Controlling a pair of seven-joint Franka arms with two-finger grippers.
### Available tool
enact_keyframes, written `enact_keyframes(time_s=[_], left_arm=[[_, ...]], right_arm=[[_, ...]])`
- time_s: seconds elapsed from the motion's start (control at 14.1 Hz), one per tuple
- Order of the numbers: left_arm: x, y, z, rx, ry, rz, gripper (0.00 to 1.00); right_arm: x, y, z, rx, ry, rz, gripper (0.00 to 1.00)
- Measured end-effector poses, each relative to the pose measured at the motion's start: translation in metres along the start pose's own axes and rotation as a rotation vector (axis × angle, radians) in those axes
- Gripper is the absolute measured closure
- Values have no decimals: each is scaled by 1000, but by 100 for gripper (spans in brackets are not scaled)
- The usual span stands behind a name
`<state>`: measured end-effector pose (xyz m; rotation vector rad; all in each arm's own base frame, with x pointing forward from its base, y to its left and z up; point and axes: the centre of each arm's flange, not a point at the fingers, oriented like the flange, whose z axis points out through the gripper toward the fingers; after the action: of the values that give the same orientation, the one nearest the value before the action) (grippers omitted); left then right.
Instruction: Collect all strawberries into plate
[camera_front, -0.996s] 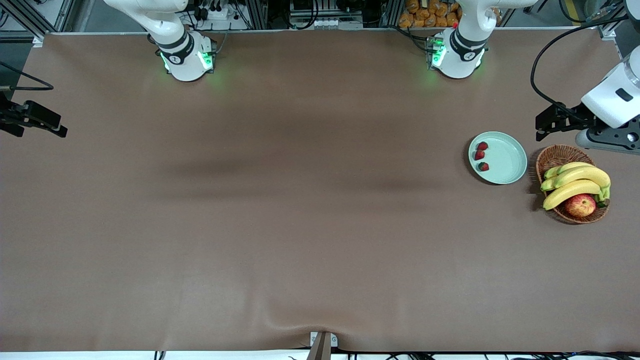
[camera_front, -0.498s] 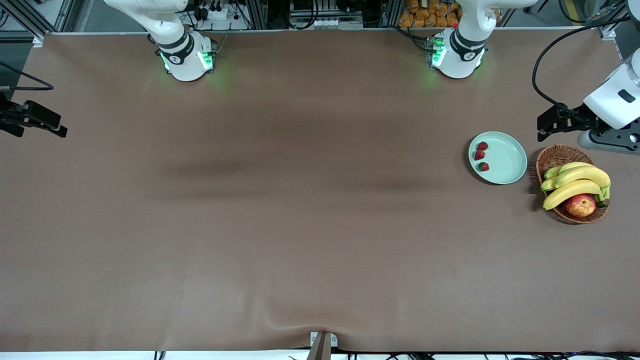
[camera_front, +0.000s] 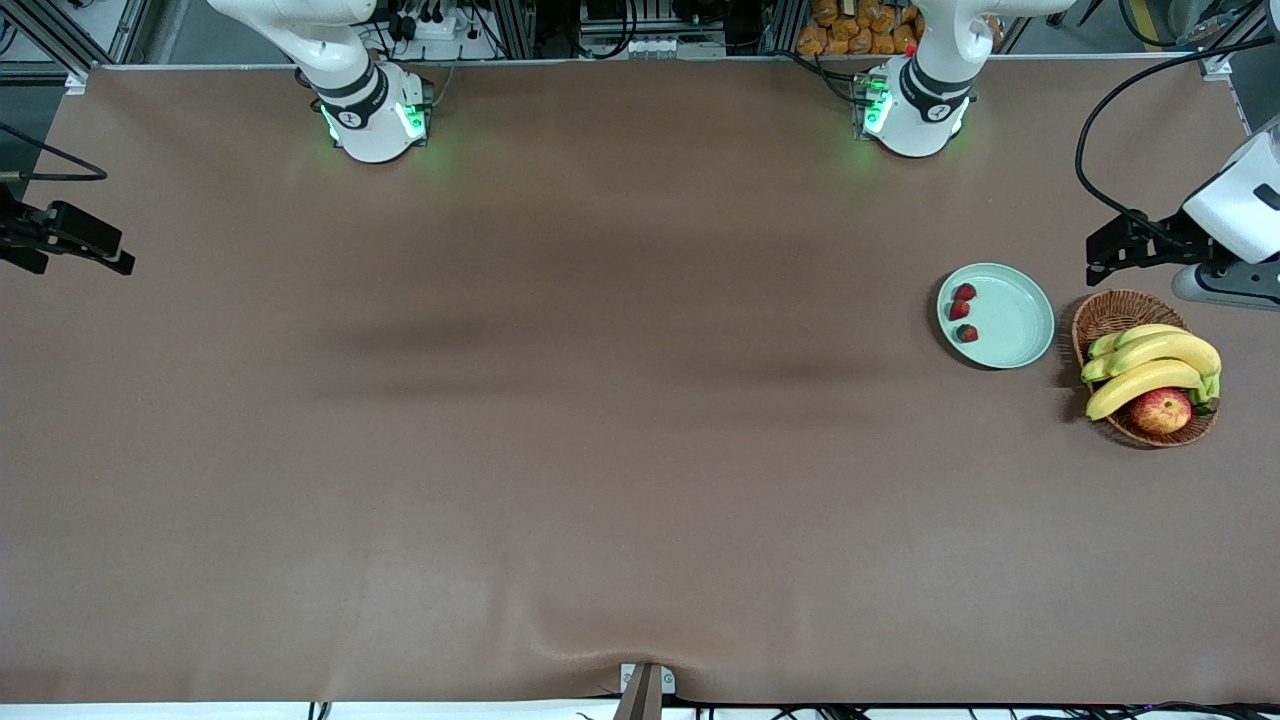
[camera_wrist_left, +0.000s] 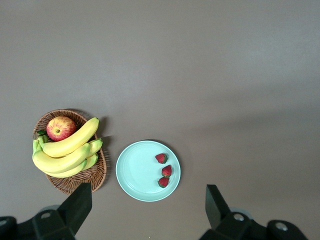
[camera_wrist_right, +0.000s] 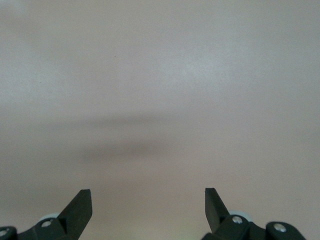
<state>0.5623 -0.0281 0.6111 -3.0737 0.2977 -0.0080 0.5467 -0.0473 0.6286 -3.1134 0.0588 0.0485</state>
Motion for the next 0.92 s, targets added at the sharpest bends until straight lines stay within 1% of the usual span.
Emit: enact_keyframes(time_s=[0.07, 0.36, 0.92], left_arm=[[0, 0, 0, 0, 0, -11, 0], [0, 3, 0, 0, 0, -128, 0], [2, 3, 4, 0, -6, -147, 0]], right_arm=[[0, 0, 0, 0, 0, 0, 0], [0, 0, 0, 0, 0, 0, 0], [0, -1, 0, 0, 0, -1, 0]])
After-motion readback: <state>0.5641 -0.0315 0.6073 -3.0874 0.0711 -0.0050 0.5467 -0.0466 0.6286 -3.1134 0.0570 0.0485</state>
